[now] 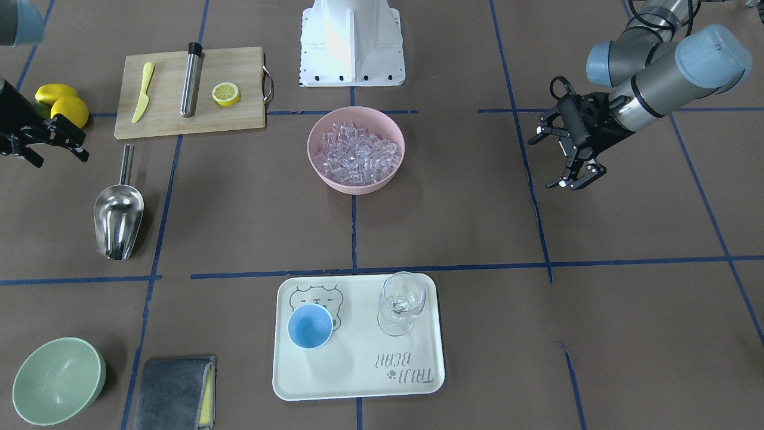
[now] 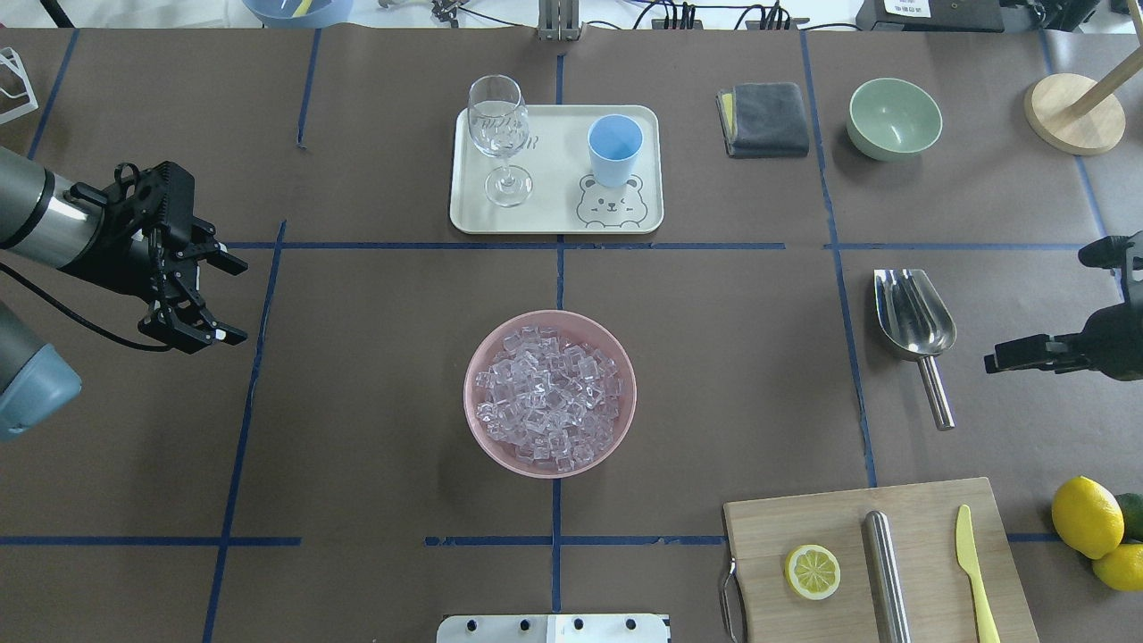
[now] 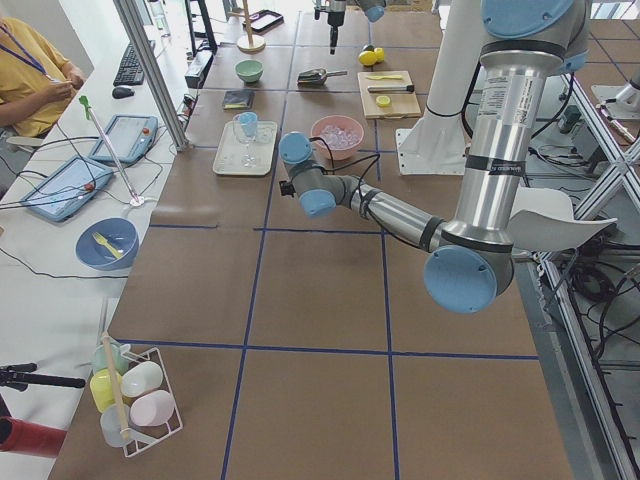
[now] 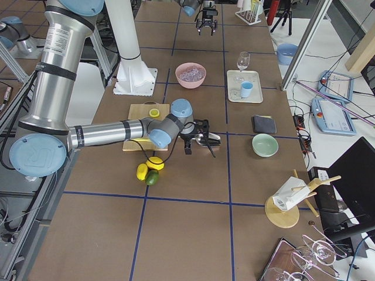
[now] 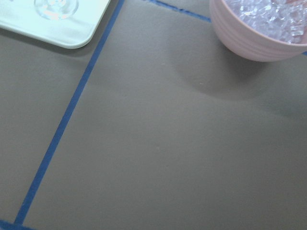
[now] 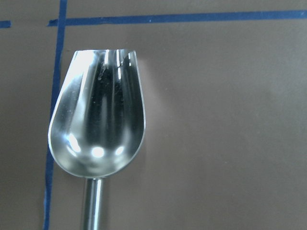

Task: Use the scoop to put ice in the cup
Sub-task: 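Move the left gripper toward the pink bowl while the right gripper reaches the metal scoop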

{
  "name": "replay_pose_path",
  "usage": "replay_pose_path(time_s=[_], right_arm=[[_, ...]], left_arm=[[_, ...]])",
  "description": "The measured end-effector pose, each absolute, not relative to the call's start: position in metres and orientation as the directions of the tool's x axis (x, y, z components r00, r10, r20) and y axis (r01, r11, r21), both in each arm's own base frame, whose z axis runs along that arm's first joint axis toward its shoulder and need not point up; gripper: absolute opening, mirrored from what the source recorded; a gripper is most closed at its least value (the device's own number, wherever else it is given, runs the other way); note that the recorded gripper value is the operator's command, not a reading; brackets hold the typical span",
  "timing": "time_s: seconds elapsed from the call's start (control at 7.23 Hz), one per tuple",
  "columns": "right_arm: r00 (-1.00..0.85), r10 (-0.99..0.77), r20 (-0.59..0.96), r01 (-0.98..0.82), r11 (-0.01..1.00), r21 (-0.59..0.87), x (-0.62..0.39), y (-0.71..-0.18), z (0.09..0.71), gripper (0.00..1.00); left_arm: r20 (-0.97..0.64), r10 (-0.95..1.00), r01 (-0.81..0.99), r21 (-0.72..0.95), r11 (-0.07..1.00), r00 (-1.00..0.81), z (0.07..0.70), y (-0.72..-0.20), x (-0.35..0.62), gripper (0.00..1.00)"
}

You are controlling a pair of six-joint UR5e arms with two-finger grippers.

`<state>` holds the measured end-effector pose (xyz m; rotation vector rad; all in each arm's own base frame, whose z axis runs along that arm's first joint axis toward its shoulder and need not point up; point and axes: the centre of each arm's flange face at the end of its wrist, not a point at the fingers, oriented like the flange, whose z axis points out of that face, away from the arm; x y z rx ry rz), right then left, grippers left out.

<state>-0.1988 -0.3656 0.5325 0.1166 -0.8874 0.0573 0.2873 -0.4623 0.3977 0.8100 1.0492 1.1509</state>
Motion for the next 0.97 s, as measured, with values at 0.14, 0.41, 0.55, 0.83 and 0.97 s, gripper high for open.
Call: replay_pose_path(time_s=[0.14, 0.41, 0.55, 0.83, 0.97], right_arm=[[0.634, 0.033, 0.773, -0.127, 0.990, 0.062, -0.221, -0.354, 0.522, 0.97], [0.670, 0.025, 0.742, -0.157, 0.982, 0.108, -0.263, -0.332, 0.515, 0.97], [0.686, 0.004, 0.727, -0.156, 0.978, 0.141, -0.278, -0.324, 0.516, 0.96], [0.709, -0.028, 0.705, -0.152, 0.970, 0.190, -0.296, -0.314, 0.518, 0.86], [0.719, -0.041, 0.694, -0.150, 0.966, 0.212, -0.303, -0.310, 0.519, 0.71]], left_arm=[[-0.217, 0.974, -0.310, 0.924, 0.225, 0.060, 0.397, -0.460, 0.290, 1.00], [-0.207, 0.977, -0.305, 0.929, 0.212, 0.049, 0.394, -0.458, 0.296, 1.00], [-0.204, 0.978, -0.302, 0.930, 0.208, 0.046, 0.391, -0.458, 0.298, 1.00], [-0.203, 0.978, -0.302, 0.931, 0.207, 0.043, 0.390, -0.460, 0.300, 1.00], [-0.202, 0.979, -0.300, 0.932, 0.205, 0.041, 0.388, -0.461, 0.301, 1.00]])
